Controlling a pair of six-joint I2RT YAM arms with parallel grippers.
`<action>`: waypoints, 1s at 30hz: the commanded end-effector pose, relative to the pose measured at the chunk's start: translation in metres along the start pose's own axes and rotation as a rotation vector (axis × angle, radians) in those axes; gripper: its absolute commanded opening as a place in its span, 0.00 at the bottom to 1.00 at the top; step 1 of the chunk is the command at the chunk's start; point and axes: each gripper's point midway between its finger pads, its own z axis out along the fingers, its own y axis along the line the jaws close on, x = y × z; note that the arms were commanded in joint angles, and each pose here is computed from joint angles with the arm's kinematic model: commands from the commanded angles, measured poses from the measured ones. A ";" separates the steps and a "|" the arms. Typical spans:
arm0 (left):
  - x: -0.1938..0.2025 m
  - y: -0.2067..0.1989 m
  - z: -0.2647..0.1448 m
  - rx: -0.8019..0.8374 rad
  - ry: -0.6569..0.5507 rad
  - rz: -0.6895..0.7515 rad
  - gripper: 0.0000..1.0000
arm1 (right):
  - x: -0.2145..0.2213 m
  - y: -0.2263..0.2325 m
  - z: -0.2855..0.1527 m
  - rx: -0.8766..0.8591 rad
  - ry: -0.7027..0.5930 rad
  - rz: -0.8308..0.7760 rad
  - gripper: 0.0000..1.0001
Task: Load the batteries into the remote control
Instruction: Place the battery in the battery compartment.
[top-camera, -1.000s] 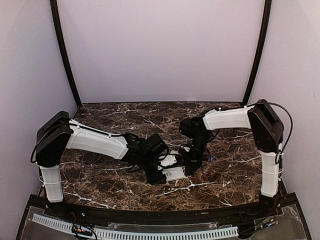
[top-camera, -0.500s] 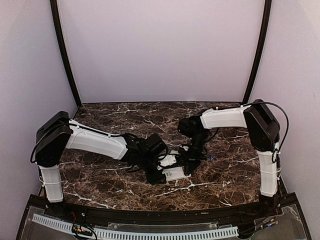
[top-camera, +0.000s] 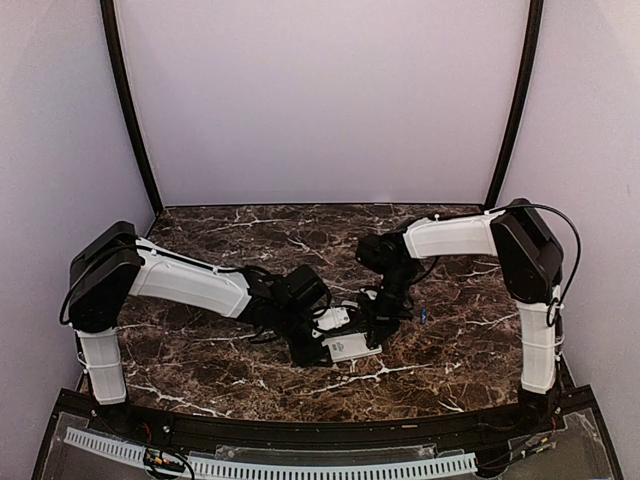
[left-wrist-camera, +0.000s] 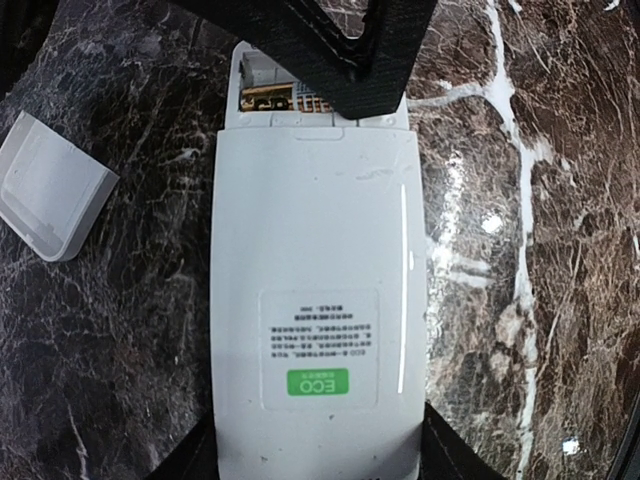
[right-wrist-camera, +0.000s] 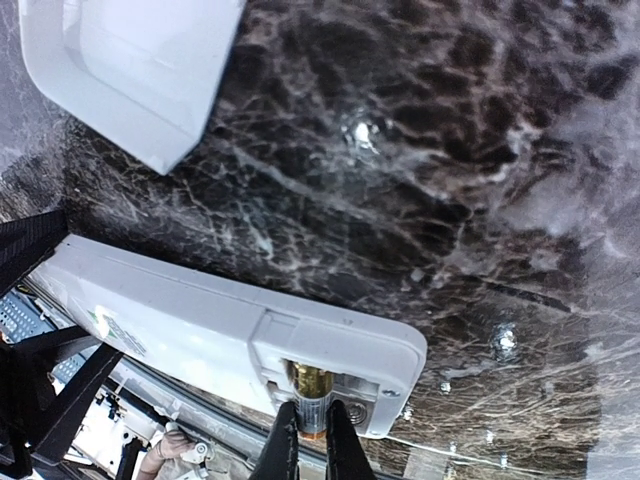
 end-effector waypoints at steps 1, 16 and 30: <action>0.021 -0.014 0.012 0.096 0.032 -0.026 0.46 | -0.066 0.003 0.013 -0.006 -0.251 -0.122 0.00; 0.019 -0.010 0.011 0.089 0.027 -0.025 0.50 | -0.063 -0.025 0.040 0.058 -0.329 -0.117 0.04; 0.021 -0.007 0.013 0.070 0.040 -0.033 0.55 | -0.056 -0.024 0.026 0.152 -0.361 -0.133 0.14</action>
